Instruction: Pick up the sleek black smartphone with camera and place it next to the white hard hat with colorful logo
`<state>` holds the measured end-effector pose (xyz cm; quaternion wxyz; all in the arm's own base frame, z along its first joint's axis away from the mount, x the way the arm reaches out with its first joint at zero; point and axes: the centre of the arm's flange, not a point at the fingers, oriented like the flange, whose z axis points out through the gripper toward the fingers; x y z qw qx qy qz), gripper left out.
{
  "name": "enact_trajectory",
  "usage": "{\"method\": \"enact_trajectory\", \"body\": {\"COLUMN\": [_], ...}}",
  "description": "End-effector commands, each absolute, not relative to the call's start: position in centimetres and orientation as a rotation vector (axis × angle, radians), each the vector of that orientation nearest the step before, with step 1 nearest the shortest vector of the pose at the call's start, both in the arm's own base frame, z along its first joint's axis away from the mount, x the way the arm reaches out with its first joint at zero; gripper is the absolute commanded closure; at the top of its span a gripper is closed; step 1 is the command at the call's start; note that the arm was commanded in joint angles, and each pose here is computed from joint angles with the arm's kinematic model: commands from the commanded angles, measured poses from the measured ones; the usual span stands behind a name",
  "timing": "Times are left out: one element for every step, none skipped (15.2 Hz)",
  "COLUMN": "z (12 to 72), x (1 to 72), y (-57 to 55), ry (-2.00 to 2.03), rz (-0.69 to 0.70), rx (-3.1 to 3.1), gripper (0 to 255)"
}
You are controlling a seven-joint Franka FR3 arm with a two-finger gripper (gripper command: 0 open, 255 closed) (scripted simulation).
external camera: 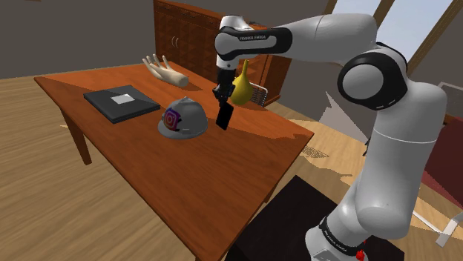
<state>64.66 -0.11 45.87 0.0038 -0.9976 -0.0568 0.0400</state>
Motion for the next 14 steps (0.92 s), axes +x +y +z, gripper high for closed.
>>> {"method": "enact_trajectory", "body": {"z": [44.8, 44.3, 43.8, 43.3, 42.7, 42.2, 41.7, 41.1, 40.6, 40.1, 39.6, 39.2, 39.2, 39.2], "x": [64.6, 64.6, 64.6, 64.6, 64.6, 64.6, 64.6, 64.6, 64.6, 64.6, 64.6, 64.6, 64.6, 64.6], "y": [-0.2, -0.2, -0.2, -0.2, -0.2, -0.2, -0.2, -0.2, -0.2, -0.2, -0.2, -0.2, -0.2, -0.2], "ry": [-0.178, -0.178, -0.178, -0.178, -0.178, -0.178, -0.178, -0.178, -0.178, -0.178, -0.178, -0.178, -0.178, -0.178], "rz": [0.124, 0.124, 0.124, 0.124, 0.124, 0.124, 0.124, 0.124, 0.124, 0.124, 0.124, 0.124, 0.124, 0.124], "rx": [-3.127, -3.127, -3.127, -3.127, -3.127, -3.127, -3.127, -3.127, -3.127, -3.127, -3.127, -3.127, -3.127, -3.127], "gripper": [255, 255, 255, 255, 255, 255, 255, 255, 255, 255, 255, 255, 255, 255]}}
